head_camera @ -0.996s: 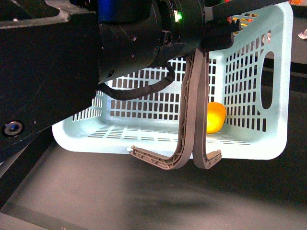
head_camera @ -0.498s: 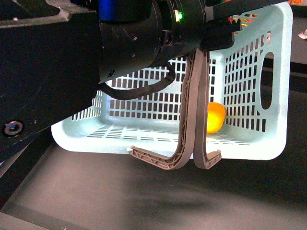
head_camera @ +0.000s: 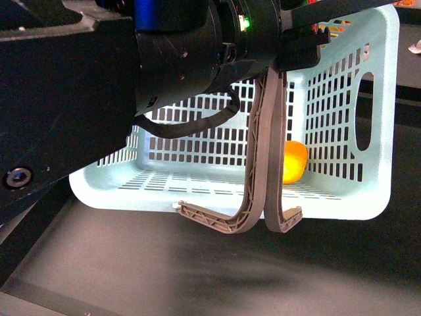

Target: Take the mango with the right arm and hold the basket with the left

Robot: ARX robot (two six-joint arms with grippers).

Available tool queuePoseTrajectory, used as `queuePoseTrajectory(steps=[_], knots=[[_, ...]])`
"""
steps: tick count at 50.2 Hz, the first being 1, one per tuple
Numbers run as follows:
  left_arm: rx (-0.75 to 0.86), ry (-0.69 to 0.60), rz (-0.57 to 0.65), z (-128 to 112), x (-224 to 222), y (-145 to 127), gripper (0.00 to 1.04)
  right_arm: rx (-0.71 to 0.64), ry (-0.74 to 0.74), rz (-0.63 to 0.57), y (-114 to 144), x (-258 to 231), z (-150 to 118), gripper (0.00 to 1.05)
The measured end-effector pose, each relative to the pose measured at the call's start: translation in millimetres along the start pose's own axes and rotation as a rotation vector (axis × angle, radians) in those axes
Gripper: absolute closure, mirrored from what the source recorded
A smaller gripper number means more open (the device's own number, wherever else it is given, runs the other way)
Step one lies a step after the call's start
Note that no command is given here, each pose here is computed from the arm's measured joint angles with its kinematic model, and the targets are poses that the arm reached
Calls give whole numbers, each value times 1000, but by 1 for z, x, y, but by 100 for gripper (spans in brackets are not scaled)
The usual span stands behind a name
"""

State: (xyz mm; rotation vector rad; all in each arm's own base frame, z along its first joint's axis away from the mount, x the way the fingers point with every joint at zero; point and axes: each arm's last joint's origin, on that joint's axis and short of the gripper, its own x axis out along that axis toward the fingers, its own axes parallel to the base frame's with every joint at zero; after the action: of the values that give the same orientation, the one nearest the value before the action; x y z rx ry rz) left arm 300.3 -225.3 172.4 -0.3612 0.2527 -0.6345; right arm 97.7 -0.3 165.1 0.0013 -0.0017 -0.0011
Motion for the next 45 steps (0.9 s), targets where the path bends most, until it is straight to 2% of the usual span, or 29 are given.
queuePoseTrajectory(steps=[2, 13, 31, 34, 40, 45], knots=[[0, 0, 0, 0, 0, 0, 98, -2, 0, 0, 0, 0, 0, 101], [0, 0, 0, 0, 0, 0, 98, -2, 0, 0, 0, 0, 0, 60], [0, 0, 0, 0, 0, 0, 98, -2, 0, 0, 0, 0, 0, 7], [0, -1, 2, 0, 0, 0, 98, -1, 0, 0, 0, 0, 0, 7], [65, -74, 270, 0, 3, 3, 98, -2, 0, 0, 0, 0, 0, 8], [52, -109, 376, 5, 9, 4, 98, -2, 0, 0, 0, 0, 0, 8]])
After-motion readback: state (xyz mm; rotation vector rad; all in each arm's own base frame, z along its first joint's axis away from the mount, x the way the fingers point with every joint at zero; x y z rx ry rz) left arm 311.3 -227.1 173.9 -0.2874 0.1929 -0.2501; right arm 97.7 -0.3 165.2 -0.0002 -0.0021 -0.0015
